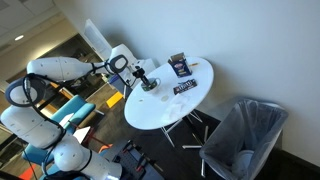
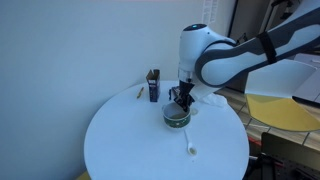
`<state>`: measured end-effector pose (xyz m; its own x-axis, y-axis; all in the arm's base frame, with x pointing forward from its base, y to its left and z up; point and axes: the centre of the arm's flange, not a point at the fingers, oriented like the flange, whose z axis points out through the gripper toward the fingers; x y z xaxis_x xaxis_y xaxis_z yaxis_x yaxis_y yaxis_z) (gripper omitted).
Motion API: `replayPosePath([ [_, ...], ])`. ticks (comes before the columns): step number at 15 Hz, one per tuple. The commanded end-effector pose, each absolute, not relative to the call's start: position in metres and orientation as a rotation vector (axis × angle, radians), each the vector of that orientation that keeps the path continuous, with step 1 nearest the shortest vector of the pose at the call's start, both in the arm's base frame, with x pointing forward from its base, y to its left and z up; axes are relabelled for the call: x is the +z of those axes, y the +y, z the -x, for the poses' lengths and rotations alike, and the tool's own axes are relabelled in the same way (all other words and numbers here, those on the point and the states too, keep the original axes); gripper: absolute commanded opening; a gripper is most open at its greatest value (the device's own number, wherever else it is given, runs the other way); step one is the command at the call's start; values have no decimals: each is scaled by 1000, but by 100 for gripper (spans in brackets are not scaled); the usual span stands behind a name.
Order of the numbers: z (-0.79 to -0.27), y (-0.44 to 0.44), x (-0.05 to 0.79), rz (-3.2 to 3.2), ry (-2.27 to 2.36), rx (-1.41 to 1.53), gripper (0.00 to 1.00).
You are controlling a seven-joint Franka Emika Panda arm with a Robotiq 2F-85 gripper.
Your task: Move the cup to the right of the table
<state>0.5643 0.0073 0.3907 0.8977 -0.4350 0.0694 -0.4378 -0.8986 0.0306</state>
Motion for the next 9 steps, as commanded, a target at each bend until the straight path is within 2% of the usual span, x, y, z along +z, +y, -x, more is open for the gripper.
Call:
replayPosePath([
  [1, -528, -3, 406, -3027, -741, 217, 3],
  [9, -525, -7, 397, -3053, -787, 410, 3],
])
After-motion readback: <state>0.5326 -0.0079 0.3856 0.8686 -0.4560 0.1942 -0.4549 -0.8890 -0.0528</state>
